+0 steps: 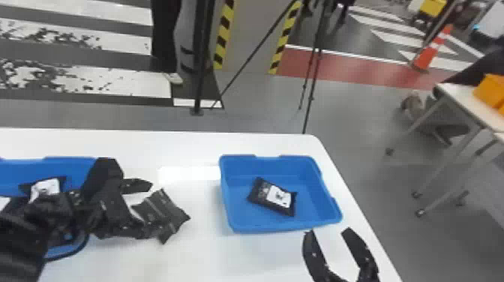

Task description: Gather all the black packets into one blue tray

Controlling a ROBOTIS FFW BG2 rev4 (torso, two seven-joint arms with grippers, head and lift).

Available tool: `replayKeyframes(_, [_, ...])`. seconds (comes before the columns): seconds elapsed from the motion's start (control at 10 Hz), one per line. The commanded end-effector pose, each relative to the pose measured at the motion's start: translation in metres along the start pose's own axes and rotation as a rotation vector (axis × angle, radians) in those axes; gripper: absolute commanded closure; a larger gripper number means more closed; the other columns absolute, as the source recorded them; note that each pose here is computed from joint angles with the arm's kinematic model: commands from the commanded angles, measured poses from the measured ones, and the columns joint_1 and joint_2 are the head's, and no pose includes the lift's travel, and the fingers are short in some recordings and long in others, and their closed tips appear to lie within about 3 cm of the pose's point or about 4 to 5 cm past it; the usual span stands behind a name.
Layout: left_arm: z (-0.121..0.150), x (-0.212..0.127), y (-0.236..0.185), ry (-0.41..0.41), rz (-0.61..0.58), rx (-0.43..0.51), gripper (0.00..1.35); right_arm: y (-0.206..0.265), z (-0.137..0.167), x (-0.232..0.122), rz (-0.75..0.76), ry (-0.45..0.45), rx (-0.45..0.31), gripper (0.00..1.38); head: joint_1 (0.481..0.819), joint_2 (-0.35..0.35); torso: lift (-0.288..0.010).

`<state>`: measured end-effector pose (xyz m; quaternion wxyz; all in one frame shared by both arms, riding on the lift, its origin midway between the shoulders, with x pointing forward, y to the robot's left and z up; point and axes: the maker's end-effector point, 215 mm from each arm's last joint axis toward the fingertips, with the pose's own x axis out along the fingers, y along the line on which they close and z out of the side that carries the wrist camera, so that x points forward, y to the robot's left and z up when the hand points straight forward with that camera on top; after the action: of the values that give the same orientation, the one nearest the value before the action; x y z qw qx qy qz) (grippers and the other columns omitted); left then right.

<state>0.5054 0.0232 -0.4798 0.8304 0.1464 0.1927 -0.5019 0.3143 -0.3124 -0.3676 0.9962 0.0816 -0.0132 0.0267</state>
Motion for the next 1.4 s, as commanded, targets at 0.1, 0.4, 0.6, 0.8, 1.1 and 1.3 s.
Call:
replayKeyframes(0.1, [-0.024, 0.027, -0.001, 0.107, -0.048, 0.016, 0.16, 0.001, -0.002, 0.003, 0.000, -0.003, 0.009, 0.19, 0.695, -0.350, -0.110])
replayKeyframes(0.4, [-0.075, 0.029, 0.001, 0.239, -0.058, -0.056, 0.47, 0.000, -0.011, 0.003, -0.008, 0.008, 0.040, 0.19, 0.695, -0.350, -0.110])
replayKeyframes(0.6, [-0.055, 0.042, -0.009, 0.168, -0.060, -0.030, 1.22, 0.001, -0.010, 0.002, -0.007, 0.005, 0.049, 0.19, 0.695, -0.350, -0.110])
replayKeyframes(0.8, [-0.039, 0.046, -0.015, 0.106, -0.071, -0.001, 1.21, 0.001, -0.011, 0.000, -0.009, 0.009, 0.051, 0.19, 0.695, -0.350, -0.110])
replayKeyframes(1.1, [0.016, 0.023, 0.018, -0.064, -0.015, 0.075, 1.21, 0.000, -0.008, -0.002, -0.010, 0.007, 0.055, 0.19, 0.695, -0.350, -0.110])
replayKeyframes(1.3, [0.031, -0.021, 0.041, -0.119, 0.068, 0.066, 1.21, 0.000, -0.008, -0.003, -0.012, 0.007, 0.056, 0.19, 0.695, -0.350, -0.110])
